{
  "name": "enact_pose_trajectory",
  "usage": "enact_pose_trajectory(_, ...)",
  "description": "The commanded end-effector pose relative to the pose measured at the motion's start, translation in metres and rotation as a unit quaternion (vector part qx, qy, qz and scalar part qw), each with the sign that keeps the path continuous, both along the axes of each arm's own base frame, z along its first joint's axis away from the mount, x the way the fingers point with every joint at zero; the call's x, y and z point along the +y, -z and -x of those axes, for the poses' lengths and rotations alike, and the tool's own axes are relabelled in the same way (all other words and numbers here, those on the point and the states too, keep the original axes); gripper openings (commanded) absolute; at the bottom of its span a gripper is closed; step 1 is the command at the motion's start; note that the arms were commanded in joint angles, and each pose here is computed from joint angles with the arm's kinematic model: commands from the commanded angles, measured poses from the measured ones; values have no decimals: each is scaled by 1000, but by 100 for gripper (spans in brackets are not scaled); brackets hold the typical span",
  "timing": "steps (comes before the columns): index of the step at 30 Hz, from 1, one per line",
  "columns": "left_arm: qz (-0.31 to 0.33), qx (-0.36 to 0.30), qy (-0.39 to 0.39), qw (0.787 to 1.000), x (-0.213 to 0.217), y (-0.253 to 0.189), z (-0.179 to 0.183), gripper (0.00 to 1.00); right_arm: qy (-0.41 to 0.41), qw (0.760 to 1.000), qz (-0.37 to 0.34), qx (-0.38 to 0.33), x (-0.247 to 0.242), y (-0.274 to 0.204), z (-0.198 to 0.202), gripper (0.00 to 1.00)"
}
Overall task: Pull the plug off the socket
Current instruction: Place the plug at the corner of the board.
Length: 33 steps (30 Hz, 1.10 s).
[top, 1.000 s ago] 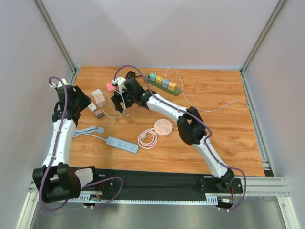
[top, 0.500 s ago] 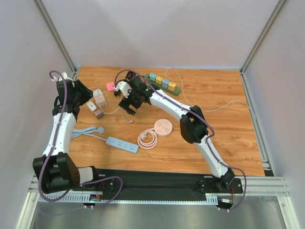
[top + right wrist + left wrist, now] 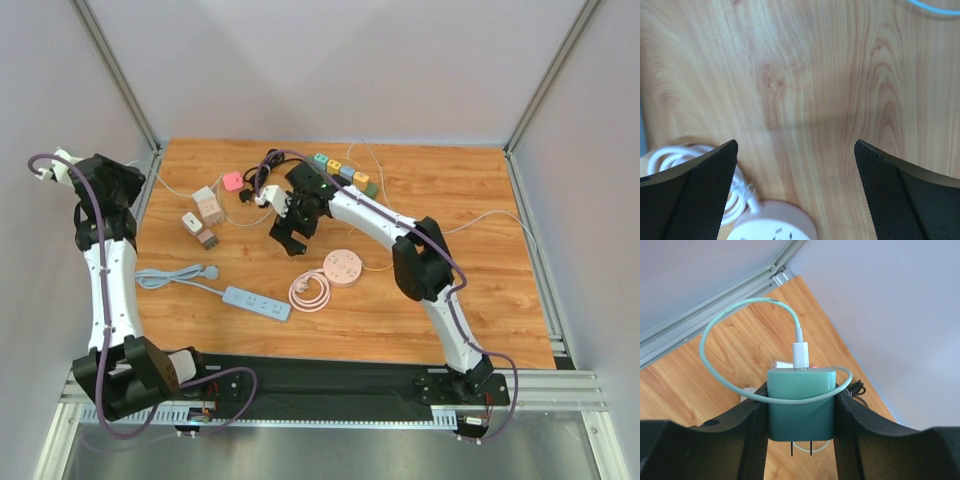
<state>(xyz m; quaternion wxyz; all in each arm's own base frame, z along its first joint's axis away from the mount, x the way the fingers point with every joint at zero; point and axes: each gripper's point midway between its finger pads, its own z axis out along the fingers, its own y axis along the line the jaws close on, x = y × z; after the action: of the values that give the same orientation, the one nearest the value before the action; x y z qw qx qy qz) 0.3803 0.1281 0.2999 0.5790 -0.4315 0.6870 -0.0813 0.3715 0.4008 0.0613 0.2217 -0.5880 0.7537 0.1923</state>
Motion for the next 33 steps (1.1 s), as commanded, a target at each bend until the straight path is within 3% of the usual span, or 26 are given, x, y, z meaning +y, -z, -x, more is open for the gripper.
enact_pose_trajectory(1, -8, -51, -48, 998, 12, -36, 10, 0, -3, 995, -94, -23, -6, -98, 6, 100)
enact_pose_trajectory(6, -32, -83, -49, 995, 14, -63, 12, 0, 11, 990, -142, -7, -38, -146, 26, 100)
enact_pose_trajectory(10, -32, -61, 21, 997, 1, -50, -15, 0, -6, 983, -180, 45, -67, -165, 63, 100)
enact_pose_trajectory(13, -2, -21, 139, 990, -27, -9, -51, 0, -48, 974, -216, 58, -88, -195, 96, 100)
enact_pose_trajectory(14, 17, -2, 212, 977, -45, 18, -66, 0, -41, 974, -217, 60, -100, -194, 97, 100)
enact_pose_trajectory(17, 78, 65, 277, 956, -60, 85, -80, 0, -27, 970, -240, 21, -130, -220, 109, 100)
enact_pose_trajectory(20, 116, 117, 282, 945, -61, 139, -83, 0, 1, 964, -266, 11, -153, -229, 113, 100)
enact_pose_trajectory(23, 107, 154, 271, 944, -57, 169, -83, 0, 24, 956, -291, 4, -168, -238, 116, 100)
enact_pose_trajectory(28, 89, 196, 267, 939, -53, 192, -85, 5, 32, 940, -340, 20, -176, -218, 126, 100)
enact_pose_trajectory(33, 73, 226, 262, 935, -48, 207, -88, 21, 21, 931, -363, 18, -177, -209, 132, 100)
